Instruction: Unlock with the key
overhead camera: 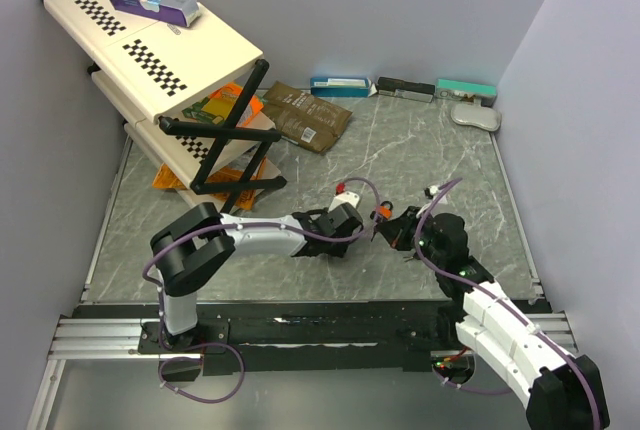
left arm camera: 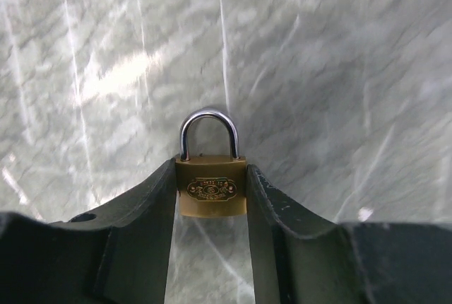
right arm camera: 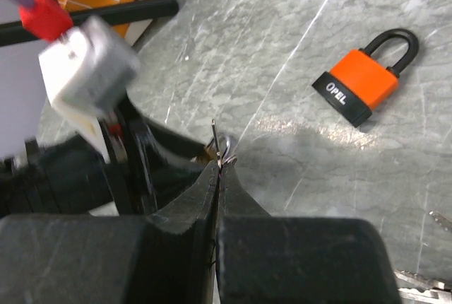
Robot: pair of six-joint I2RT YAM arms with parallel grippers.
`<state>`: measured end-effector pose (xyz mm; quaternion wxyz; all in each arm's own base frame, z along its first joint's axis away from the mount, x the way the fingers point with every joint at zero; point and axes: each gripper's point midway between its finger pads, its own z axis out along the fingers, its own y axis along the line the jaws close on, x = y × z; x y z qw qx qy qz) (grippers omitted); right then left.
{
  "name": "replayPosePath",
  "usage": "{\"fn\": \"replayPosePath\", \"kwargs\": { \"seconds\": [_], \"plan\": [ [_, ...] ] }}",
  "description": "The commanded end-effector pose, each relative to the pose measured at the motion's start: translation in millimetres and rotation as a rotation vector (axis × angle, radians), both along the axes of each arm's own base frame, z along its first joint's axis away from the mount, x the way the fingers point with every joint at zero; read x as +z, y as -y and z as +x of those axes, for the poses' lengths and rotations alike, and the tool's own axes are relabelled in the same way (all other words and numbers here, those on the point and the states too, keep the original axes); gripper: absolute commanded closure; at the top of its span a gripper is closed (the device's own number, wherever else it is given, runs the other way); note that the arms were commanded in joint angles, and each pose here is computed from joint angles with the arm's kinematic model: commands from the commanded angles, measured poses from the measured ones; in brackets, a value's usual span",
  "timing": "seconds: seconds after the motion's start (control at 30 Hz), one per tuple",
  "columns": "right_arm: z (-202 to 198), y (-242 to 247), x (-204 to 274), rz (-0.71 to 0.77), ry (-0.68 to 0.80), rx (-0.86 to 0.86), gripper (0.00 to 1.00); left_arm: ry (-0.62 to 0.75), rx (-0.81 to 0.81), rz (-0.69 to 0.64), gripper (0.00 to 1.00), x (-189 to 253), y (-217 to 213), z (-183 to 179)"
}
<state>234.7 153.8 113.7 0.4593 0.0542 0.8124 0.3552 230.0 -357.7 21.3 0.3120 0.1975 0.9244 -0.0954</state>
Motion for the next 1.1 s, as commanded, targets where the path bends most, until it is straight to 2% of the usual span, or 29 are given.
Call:
{"fn": "replayPosePath", "kwargs": {
  "seconds": [0.0,0.2,0.43,0.77,1.07],
  "plan": [
    [-7,-14,-8,-0.026,-0.010,0.048,1.00,-0.122,0.027,-0.152,0.99,-8,4,-1],
    [-19,-45,-28,-0.051,-0.075,0.102,1.00,-0.122,0.104,-0.388,0.99,27,9,25],
    [-29,-70,-49,0.004,-0.158,0.163,1.00,-0.112,0.195,-0.561,0.99,41,-10,38],
    [-30,-109,-62,0.054,-0.250,0.264,1.00,-0.134,0.214,-0.671,0.99,48,-11,31],
    [-32,-130,-68,0.099,-0.305,0.327,1.00,-0.127,0.220,-0.697,0.99,52,-12,31]
  ]
}}
